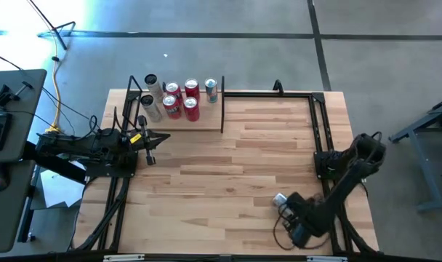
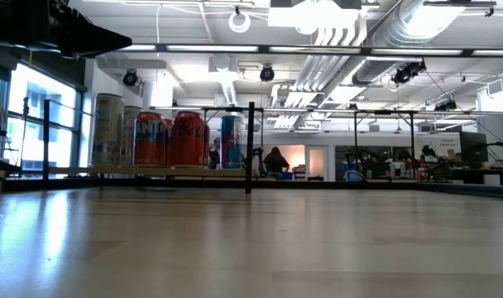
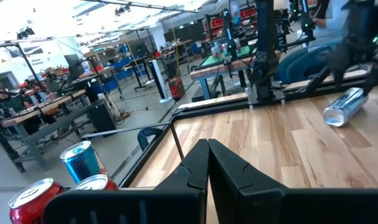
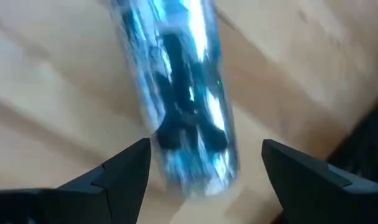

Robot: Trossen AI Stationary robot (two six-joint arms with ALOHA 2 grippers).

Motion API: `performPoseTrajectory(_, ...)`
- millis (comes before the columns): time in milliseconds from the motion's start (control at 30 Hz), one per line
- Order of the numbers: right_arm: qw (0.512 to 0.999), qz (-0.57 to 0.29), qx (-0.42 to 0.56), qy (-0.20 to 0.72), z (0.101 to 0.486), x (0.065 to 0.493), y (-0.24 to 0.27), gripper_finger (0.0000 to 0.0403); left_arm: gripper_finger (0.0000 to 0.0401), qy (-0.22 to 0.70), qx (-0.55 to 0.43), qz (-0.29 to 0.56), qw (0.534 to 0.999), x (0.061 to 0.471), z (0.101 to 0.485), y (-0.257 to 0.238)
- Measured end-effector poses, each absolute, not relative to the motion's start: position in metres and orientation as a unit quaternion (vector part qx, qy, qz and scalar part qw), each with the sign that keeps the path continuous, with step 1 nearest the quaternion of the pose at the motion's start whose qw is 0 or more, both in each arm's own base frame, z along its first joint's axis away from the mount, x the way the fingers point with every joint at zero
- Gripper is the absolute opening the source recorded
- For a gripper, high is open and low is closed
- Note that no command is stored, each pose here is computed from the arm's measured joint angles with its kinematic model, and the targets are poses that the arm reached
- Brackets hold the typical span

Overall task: Place canned beverage on shelf
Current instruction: Put the blue soda can aligned with the other blue soda can on the shelf

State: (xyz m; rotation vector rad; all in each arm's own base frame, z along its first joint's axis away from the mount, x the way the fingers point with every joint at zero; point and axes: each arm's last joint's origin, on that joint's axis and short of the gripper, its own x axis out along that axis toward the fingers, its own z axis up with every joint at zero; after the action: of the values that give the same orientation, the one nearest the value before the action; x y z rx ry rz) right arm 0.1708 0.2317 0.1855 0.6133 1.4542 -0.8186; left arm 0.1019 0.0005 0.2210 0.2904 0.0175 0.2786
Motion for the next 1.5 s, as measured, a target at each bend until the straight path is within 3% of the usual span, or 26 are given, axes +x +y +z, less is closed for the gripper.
performPoseTrajectory(267,0.629,-0.297,0.259,0.670,0.141,0.176,0.207,0.0289,0.0000,0.009,0.144,0.138,0.980,0.102,0.221,0.001)
performPoseTrajectory(400,0.619,-0.296,0.289,0.668,0.131,0.173,0.204,0.0259,0.0000,0.009,0.140,0.138,0.980,0.102,0.221,0.001)
performPoseTrajectory(500,0.618,-0.292,0.299,0.666,0.137,0.175,0.207,0.0216,0.0000,0.009,0.138,0.138,0.981,0.102,0.221,0.001)
performPoseTrajectory(733,0.606,-0.232,0.370,0.665,0.190,0.203,0.205,0.0213,0.0001,0.008,0.127,0.138,0.982,0.102,0.221,0.001)
performPoseTrajectory(900,0.544,-0.191,0.444,0.686,0.227,0.234,0.177,0.0213,0.0001,0.008,0.127,0.138,0.982,0.102,0.221,0.001)
performPoseTrajectory(1100,0.405,-0.133,0.542,0.724,0.245,0.263,0.135,0.0213,0.0001,0.008,0.122,0.138,0.983,0.102,0.221,0.001)
performPoseTrajectory(1500,0.315,0.001,0.585,0.747,0.207,0.309,0.117,0.0213,0.0001,0.007,0.119,0.138,0.983,0.102,0.221,0.000)
